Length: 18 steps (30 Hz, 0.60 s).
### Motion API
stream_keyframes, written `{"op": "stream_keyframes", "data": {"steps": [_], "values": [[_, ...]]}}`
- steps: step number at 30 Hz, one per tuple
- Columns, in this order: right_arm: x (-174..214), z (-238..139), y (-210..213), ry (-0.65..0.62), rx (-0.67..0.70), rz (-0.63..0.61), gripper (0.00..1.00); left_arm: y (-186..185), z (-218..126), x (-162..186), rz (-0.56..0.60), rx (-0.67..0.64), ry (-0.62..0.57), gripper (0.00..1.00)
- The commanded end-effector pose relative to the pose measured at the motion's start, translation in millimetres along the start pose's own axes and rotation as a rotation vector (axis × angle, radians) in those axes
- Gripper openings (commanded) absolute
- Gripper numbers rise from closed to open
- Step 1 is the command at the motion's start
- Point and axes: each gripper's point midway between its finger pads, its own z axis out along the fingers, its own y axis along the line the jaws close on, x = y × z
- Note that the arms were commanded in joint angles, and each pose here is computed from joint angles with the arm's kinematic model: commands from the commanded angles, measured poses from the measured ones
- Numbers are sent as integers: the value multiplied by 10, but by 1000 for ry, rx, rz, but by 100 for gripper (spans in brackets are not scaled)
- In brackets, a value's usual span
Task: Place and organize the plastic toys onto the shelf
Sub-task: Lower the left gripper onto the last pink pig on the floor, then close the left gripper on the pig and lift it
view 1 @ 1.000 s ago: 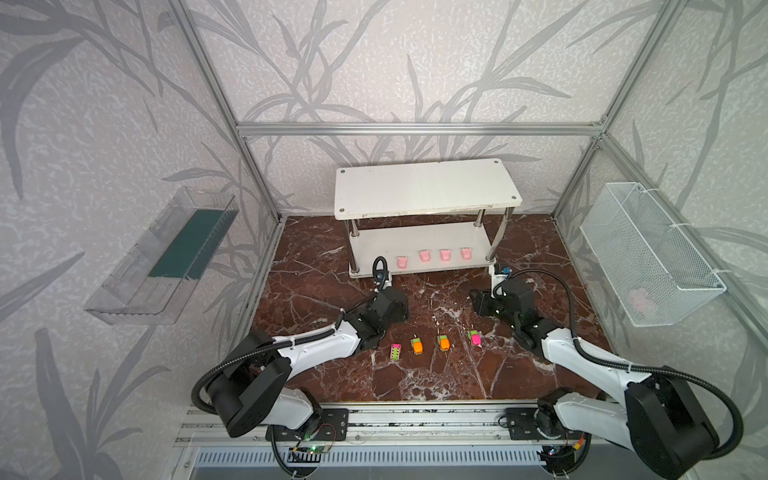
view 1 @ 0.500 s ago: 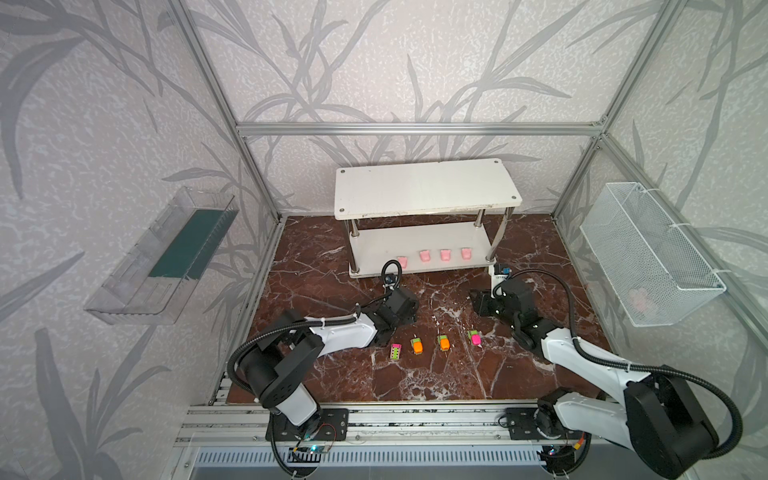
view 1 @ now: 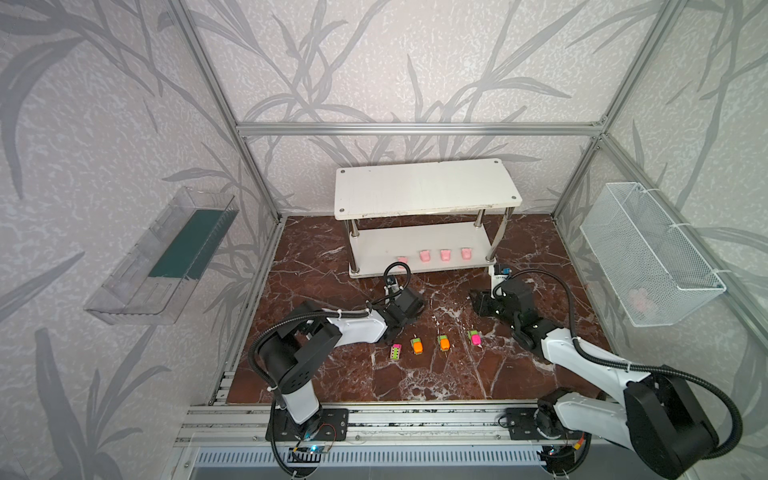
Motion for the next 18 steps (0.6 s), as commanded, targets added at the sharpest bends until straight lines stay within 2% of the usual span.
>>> {"op": "stream_keyframes", "data": {"steps": [1,18], "values": [[36,13,-33,2,7,-2,49,33,35,-55,-29,-42,-38,62],[60,49,-45,12,10,0,49,21,157,-10,-18,-58,-41,40]]}}
